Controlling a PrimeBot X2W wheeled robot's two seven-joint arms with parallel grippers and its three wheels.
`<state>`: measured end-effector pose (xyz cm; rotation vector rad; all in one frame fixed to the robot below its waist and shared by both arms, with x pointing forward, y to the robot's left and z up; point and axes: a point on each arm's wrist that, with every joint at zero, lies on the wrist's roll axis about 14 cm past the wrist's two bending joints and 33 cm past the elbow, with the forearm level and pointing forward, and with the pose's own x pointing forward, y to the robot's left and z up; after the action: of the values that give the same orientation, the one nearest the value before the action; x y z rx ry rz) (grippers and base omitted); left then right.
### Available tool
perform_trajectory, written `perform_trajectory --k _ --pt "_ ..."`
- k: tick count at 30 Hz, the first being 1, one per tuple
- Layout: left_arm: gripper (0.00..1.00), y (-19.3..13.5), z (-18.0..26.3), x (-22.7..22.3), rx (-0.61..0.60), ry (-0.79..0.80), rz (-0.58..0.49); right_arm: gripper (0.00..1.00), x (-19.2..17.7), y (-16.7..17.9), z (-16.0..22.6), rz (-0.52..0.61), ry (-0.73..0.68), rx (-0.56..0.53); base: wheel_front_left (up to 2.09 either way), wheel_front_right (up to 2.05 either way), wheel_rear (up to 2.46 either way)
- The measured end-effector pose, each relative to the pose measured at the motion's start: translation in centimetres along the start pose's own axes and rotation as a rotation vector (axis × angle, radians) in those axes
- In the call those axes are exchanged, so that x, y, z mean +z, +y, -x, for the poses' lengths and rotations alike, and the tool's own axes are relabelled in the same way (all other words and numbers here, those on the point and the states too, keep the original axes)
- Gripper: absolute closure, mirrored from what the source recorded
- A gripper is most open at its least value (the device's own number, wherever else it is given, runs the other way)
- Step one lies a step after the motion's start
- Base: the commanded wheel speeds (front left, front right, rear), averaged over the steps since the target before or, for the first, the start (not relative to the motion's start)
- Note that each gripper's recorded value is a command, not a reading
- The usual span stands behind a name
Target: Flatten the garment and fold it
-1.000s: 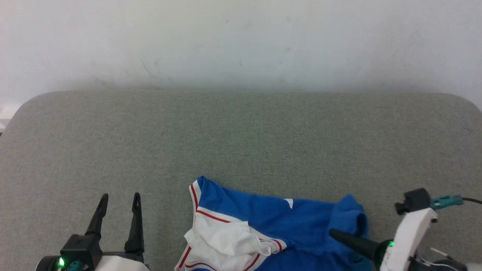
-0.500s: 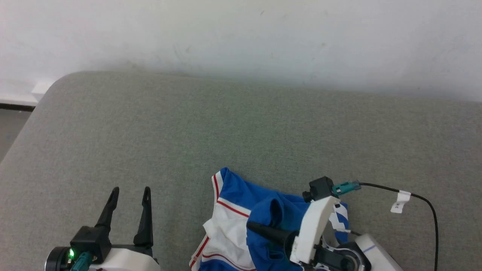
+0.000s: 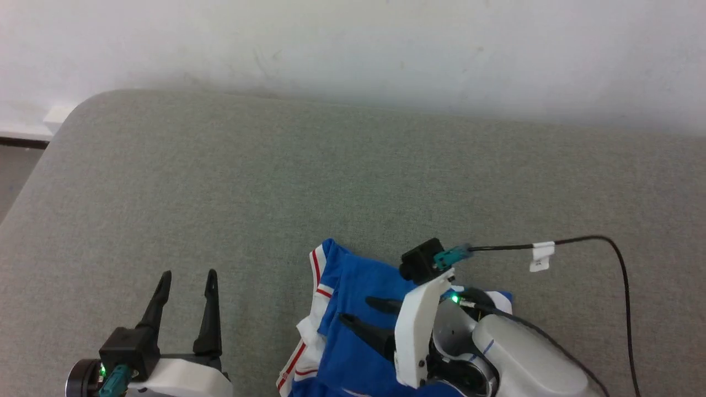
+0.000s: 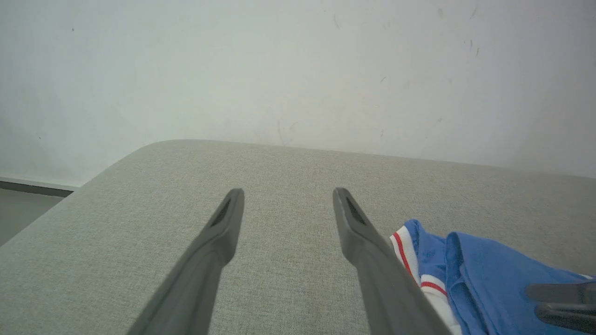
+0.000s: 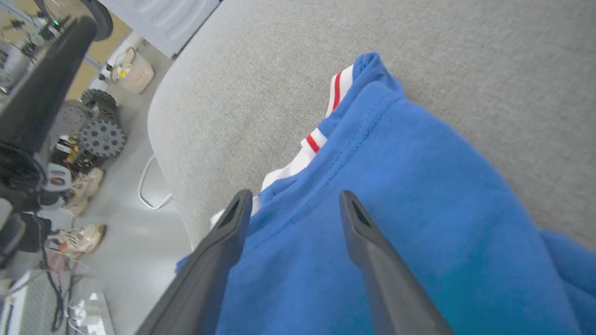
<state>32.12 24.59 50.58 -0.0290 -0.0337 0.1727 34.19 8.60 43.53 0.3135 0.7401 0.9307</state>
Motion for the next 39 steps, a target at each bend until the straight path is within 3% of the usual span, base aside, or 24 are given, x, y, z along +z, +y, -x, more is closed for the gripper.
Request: perform_trajectory --k 6,11,18,25,33,38,39 --pt "0.0 -0.9 -0.3 0.4 -0.031 -0.017 0.005 0.0 2.0 -0.9 2.3 0.308 -0.07 -0.055 0.0 0.0 0.0" --pt "0.0 -1.7 -0.7 0.7 -0.056 -0.028 0.005 0.0 6.5 -4.0 6.3 0.478 -0.275 -0.199 0.0 0.0 0.0" --pt "0.0 -2.4 -0.8 0.7 -0.085 -0.031 -0.005 0.0 8.7 -8.8 15.3 0.499 -0.551 -0.486 0.0 0.0 0.0" --pt "0.0 -2.8 -0.8 0.8 -0.111 -0.029 -0.021 0.0 8.6 -9.6 23.4 0.394 -0.77 -0.692 0.0 0.0 0.0" --pt "0.0 -3.2 -0.8 1.1 -0.132 -0.035 -0.03 0.0 5.7 -10.7 29.9 0.246 -0.856 -0.891 0.0 0.0 0.0" --pt "0.0 -3.1 -0.3 0.8 -0.13 -0.024 -0.026 0.0 2.5 -13.8 35.2 -0.019 -0.923 -0.993 0.0 0.0 0.0" --pt "0.0 -3.0 -0.2 0.8 -0.128 -0.025 -0.024 0.0 1.6 -14.6 35.8 -0.126 -0.942 -0.975 0.0 0.0 0.0"
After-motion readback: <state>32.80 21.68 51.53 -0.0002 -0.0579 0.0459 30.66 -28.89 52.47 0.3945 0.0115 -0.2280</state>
